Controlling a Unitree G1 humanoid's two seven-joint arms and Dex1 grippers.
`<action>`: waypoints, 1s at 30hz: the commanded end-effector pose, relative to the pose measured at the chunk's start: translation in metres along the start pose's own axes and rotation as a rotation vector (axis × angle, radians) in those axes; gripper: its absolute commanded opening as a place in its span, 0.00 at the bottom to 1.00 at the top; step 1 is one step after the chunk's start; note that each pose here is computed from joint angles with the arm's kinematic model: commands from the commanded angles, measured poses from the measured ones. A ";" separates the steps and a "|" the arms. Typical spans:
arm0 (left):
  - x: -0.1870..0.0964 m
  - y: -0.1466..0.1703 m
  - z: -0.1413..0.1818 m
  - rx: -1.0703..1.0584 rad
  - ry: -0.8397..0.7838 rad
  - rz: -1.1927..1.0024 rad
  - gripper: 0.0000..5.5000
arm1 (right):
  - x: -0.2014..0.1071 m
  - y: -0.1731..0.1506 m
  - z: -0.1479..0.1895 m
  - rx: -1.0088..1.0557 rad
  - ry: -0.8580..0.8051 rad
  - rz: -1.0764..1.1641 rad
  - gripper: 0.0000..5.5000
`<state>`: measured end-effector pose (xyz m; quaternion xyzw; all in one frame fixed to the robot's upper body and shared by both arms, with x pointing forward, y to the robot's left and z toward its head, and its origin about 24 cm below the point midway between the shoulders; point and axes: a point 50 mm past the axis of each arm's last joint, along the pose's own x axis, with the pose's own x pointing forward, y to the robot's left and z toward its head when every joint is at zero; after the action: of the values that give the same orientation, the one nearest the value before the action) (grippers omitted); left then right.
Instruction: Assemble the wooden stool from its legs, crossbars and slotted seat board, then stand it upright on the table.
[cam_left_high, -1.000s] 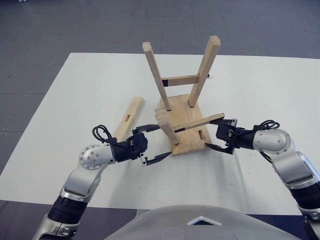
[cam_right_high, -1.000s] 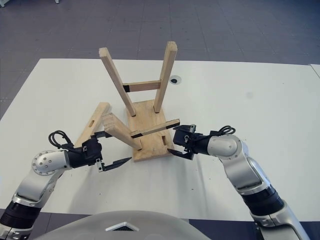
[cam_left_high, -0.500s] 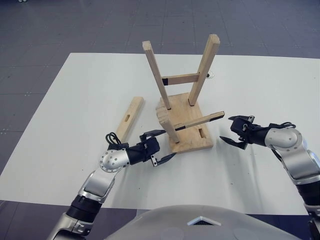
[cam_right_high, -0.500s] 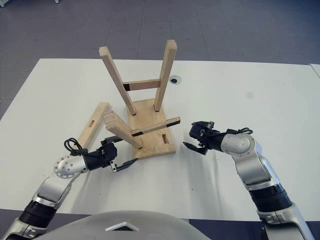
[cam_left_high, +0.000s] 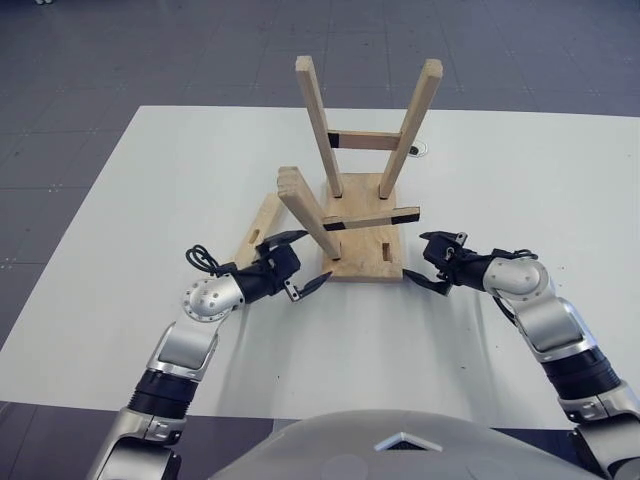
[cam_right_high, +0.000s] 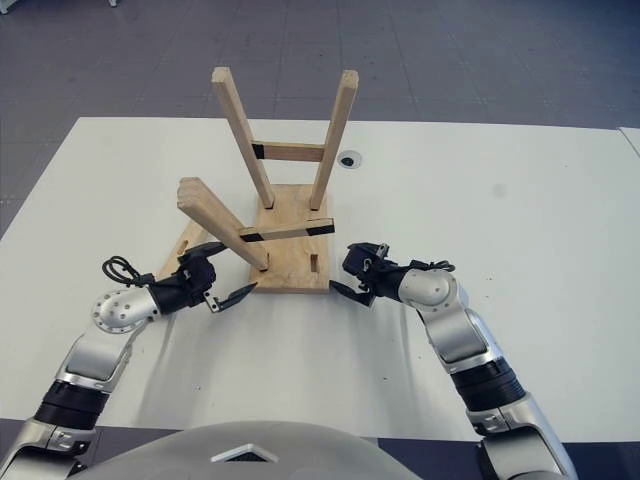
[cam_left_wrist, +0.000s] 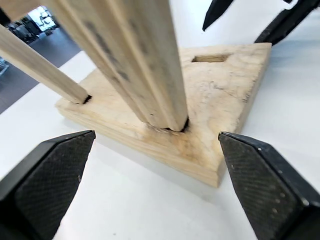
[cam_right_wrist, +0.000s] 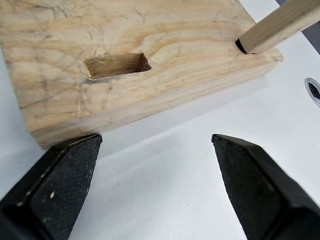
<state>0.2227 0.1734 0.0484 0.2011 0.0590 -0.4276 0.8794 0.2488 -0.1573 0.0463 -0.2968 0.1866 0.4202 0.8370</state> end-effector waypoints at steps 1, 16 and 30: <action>-0.024 0.011 0.001 -0.114 -0.035 0.142 0.83 | -0.001 -0.006 -0.005 0.059 0.039 -0.072 0.74; -0.033 0.072 0.187 -0.347 -0.661 0.378 0.56 | -0.009 -0.024 -0.006 0.407 -0.053 -0.545 0.52; -0.013 0.050 0.211 -0.331 -0.470 0.163 0.56 | -0.004 -0.027 0.003 0.362 -0.058 -0.510 0.52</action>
<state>0.2403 0.1251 0.2414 -0.0576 -0.0646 -0.3743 0.9232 0.2657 -0.1715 0.0560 -0.1594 0.1577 0.1596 0.9614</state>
